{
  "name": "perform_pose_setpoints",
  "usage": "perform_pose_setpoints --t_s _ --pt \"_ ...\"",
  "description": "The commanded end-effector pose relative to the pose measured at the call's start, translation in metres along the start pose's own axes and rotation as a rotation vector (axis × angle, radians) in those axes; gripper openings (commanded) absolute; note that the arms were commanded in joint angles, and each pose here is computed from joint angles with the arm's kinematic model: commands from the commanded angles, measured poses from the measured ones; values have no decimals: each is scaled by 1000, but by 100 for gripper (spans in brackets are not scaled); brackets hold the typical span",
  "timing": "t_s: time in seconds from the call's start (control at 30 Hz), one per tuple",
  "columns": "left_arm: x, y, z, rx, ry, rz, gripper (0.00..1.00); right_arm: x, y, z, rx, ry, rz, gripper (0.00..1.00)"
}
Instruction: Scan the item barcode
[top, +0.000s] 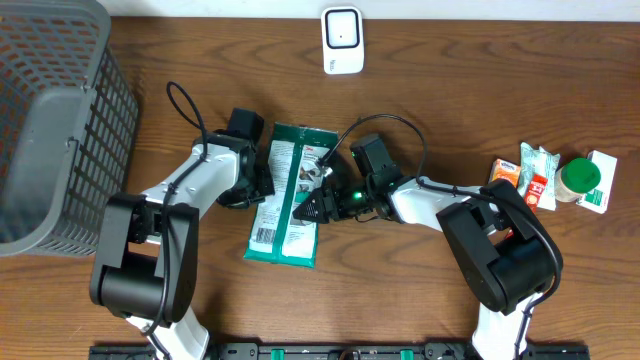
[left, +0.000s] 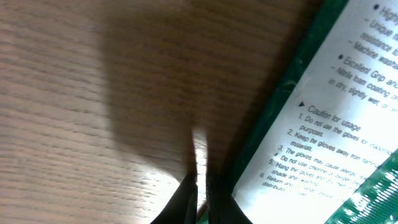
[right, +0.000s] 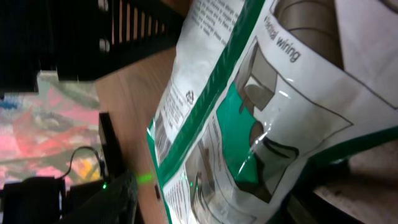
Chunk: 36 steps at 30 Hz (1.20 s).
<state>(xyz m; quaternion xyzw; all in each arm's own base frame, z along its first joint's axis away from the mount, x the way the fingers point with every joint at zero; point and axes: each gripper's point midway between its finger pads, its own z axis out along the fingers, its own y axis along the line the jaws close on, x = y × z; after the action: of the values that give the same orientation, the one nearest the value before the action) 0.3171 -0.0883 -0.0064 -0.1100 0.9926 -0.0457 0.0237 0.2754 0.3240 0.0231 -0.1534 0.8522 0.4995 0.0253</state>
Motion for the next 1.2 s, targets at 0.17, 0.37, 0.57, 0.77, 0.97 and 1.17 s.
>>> perform_pose_setpoints --t_s 0.17,0.37,0.57,0.77,0.97,1.17 --pt "31 5 32 -31 124 19 10 -5 -15 8 75 -44 15 56" --pt "35 -4 32 19 147 17 10 -7 -7 15 72 -57 -34 54" --pt "36 -8 32 40 154 17 10 -4 4 25 58 -51 -78 46" --pt "35 -9 32 43 149 18 10 -5 1 26 82 -63 -88 32" --pt "35 -9 32 43 148 18 9 -5 1 26 82 -63 -88 34" --pt "36 -12 31 62 157 17 9 -5 1 26 85 -64 -88 27"
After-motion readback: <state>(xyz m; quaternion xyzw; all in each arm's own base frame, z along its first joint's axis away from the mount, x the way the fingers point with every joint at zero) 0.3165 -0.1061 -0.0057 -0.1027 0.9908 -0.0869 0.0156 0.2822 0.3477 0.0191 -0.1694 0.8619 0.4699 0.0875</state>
